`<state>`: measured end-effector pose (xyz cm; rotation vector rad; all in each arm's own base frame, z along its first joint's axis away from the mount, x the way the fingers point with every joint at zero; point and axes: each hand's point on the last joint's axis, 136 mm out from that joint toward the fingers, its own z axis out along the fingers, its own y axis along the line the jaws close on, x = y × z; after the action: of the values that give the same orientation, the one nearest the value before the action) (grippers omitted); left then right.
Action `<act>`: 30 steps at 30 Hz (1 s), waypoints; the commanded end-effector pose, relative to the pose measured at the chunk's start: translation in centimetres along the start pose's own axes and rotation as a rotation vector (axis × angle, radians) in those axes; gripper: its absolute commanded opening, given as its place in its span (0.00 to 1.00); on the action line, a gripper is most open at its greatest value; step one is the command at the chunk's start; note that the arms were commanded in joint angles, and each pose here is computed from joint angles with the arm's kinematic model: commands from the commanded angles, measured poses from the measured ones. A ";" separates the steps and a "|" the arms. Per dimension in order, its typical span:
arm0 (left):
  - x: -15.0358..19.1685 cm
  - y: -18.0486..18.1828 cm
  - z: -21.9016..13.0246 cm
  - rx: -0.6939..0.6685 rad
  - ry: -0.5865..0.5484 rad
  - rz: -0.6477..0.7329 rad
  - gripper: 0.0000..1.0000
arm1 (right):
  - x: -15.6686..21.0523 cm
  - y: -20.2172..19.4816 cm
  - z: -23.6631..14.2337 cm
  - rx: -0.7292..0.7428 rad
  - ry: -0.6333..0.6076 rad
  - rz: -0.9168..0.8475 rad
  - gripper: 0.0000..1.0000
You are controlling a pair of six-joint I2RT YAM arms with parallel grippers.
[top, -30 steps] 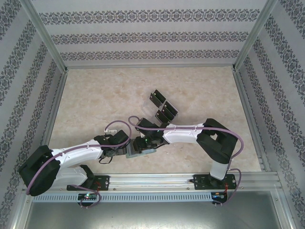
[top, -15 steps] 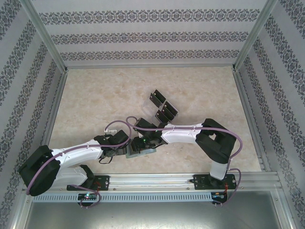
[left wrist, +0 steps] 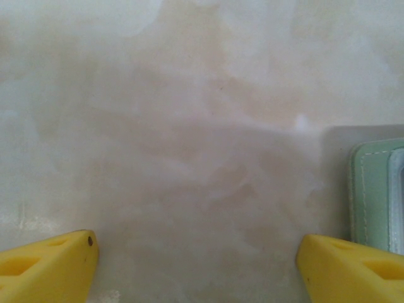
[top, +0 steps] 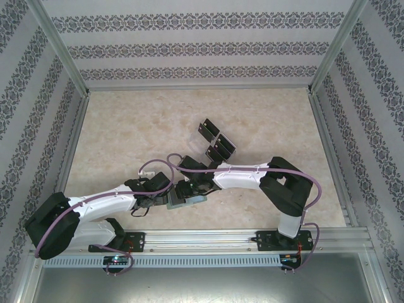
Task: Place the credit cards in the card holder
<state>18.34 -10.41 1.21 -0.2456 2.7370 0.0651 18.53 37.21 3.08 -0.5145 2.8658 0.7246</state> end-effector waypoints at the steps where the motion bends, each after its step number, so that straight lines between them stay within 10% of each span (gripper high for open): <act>1: 0.7 0.2 0.8 0.001 0.024 -0.003 0.85 | -0.9 0.2 -0.1 0.008 -0.017 -0.014 0.39; 30: 1.0 0.1 1.1 0.003 0.030 0.000 0.85 | 0.2 2.1 1.8 -0.023 0.035 -0.053 0.38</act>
<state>18.36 -10.47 1.14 -0.2443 2.7359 0.0628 18.51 38.69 2.53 -0.5488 2.8694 0.7280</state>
